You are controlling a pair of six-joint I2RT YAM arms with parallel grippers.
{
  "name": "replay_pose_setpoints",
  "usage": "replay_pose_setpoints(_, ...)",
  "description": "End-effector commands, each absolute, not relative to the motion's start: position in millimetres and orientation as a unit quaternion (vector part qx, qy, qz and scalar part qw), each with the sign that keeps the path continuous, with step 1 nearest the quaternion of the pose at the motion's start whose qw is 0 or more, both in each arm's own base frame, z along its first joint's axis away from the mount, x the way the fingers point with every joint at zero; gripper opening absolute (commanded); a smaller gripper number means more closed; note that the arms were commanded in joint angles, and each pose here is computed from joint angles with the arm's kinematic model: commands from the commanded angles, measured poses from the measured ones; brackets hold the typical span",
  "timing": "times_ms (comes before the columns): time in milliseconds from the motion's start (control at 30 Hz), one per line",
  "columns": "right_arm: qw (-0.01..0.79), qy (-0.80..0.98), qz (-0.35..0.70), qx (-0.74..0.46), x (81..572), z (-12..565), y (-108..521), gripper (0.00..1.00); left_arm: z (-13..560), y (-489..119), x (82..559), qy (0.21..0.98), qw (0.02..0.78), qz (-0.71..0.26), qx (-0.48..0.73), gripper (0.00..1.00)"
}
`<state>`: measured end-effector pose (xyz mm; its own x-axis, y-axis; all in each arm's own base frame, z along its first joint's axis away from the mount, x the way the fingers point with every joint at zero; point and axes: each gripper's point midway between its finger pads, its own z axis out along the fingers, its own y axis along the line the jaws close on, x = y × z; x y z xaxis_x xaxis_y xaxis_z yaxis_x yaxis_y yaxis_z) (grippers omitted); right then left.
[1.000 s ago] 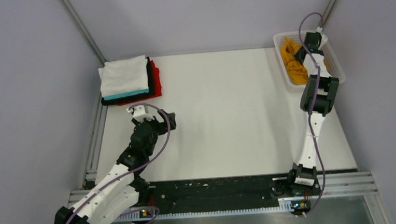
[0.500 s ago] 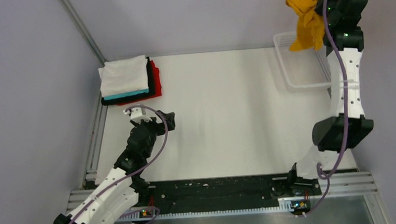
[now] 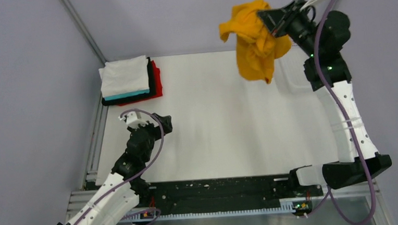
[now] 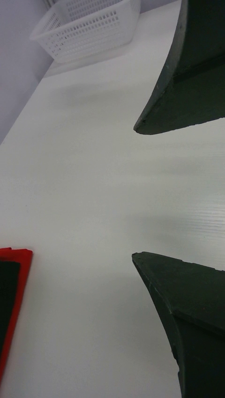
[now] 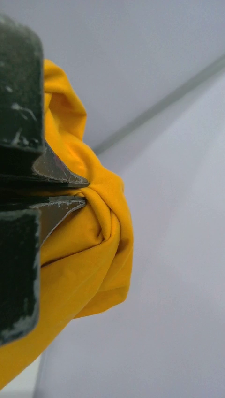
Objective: Fold and stack the t-shirts
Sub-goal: Move the tshirt to the center of the board, then flatten out the tshirt
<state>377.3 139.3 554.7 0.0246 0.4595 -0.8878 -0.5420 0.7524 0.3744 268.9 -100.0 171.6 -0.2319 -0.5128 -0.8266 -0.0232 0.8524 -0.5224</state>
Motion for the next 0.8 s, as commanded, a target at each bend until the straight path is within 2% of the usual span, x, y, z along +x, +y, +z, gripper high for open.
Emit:
replay_pose_setpoints(0,0.603,0.609,0.507,-0.094,342.2,499.7,205.8,0.00,180.0,-89.4,265.7,0.747,0.593,-0.205,-0.218,0.99)
replay_pose_setpoints(67,0.572,0.642,0.506,-0.072,346.9,446.7,206.5,0.01,179.2,-89.4,264.0,0.748,0.590,-0.207,-0.220,0.99)
replay_pose_setpoints(167,0.544,0.711,0.446,0.015,364.6,336.2,187.0,0.16,178.4,-93.9,261.8,0.752,0.585,-0.217,-0.212,0.99)
replay_pose_setpoints(200,0.537,0.734,0.411,0.049,370.2,298.9,175.3,0.23,177.2,-95.2,261.5,0.755,0.582,-0.219,-0.210,0.99)
replay_pose_setpoints(300,0.513,0.801,0.278,0.135,373.7,206.0,128.1,0.59,173.0,-99.7,262.0,0.762,0.573,-0.222,-0.205,0.99)
replay_pose_setpoints(333,0.507,0.815,0.235,0.151,370.9,188.9,113.8,0.65,171.3,-102.0,262.4,0.765,0.569,-0.224,-0.201,0.99)
replay_pose_setpoints(433,0.503,0.837,0.137,0.168,358.1,170.7,78.2,0.76,164.2,-109.4,265.4,0.778,0.553,-0.225,-0.194,0.99)
replay_pose_setpoints(533,0.535,0.826,0.110,0.140,345.9,188.6,69.8,0.84,157.1,-116.1,269.1,0.794,0.534,-0.221,-0.189,0.99)
replay_pose_setpoints(633,0.575,0.806,0.134,0.045,332.6,213.8,93.5,0.88,149.8,-123.0,273.0,0.808,0.515,-0.219,-0.184,0.99)
replay_pose_setpoints(767,0.563,0.794,0.168,-0.155,306.4,206.7,156.0,0.89,140.2,-133.0,275.4,0.822,0.494,-0.224,-0.172,0.99)
